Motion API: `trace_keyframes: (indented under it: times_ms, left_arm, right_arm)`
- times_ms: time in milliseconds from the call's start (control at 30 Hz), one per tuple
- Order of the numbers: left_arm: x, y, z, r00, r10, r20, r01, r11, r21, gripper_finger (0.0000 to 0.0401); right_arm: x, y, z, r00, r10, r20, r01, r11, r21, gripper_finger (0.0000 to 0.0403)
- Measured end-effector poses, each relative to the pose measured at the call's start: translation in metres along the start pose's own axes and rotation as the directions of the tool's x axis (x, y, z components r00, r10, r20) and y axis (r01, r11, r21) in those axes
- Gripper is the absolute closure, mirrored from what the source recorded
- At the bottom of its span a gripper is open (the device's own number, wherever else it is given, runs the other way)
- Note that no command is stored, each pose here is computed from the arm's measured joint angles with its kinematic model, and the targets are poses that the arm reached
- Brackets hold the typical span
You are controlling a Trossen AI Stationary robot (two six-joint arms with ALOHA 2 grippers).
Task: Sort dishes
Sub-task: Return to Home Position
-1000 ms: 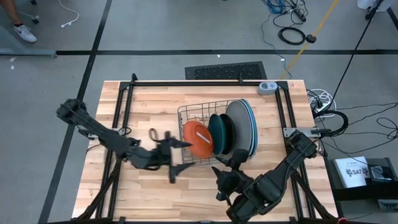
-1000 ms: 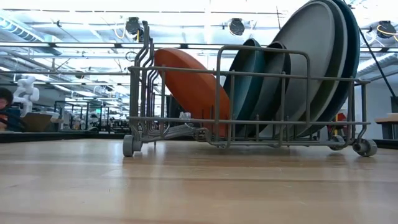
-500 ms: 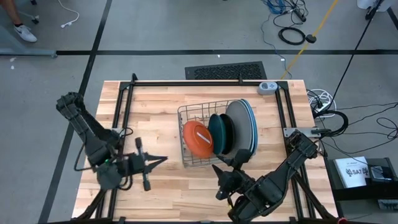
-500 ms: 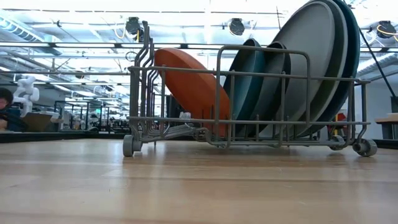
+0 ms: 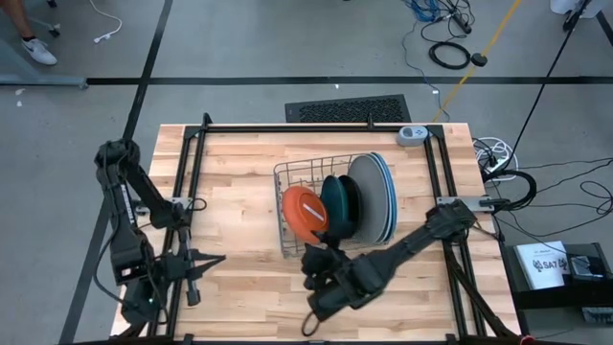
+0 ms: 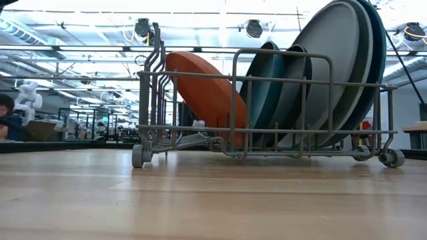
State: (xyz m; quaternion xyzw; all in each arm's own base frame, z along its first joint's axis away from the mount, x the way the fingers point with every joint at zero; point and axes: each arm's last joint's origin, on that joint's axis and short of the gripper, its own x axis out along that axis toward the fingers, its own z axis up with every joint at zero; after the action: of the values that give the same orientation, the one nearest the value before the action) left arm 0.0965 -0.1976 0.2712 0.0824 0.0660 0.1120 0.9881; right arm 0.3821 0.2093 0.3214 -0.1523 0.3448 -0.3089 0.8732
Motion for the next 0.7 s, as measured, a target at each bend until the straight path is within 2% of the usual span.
trace_keyframes:
  times_ms: [300, 500, 700]
  left_arm:
    - [-0.026, 0.005, -0.04, 0.995, -0.096, 0.04, 0.093, 0.993, 0.069, 0.0399]
    - [-0.028, 0.04, -0.053, 0.994, -0.092, 0.057, 0.096, 0.994, -0.06, 0.04]
    - [-0.027, 0.072, -0.048, 0.995, -0.081, 0.059, 0.09, 0.982, -0.168, 0.04]
  right_arm:
    - [0.046, 0.015, 0.005, 0.999, 0.011, -0.042, -0.012, 0.999, -0.04, 0.0234]
    - [0.043, 0.022, 0.009, 1.0, 0.025, 0.01, -0.024, 0.997, -0.073, 0.0234]
    - [0.018, 0.015, 0.007, 0.996, -0.047, 0.077, 0.057, 0.99, -0.126, 0.0234]
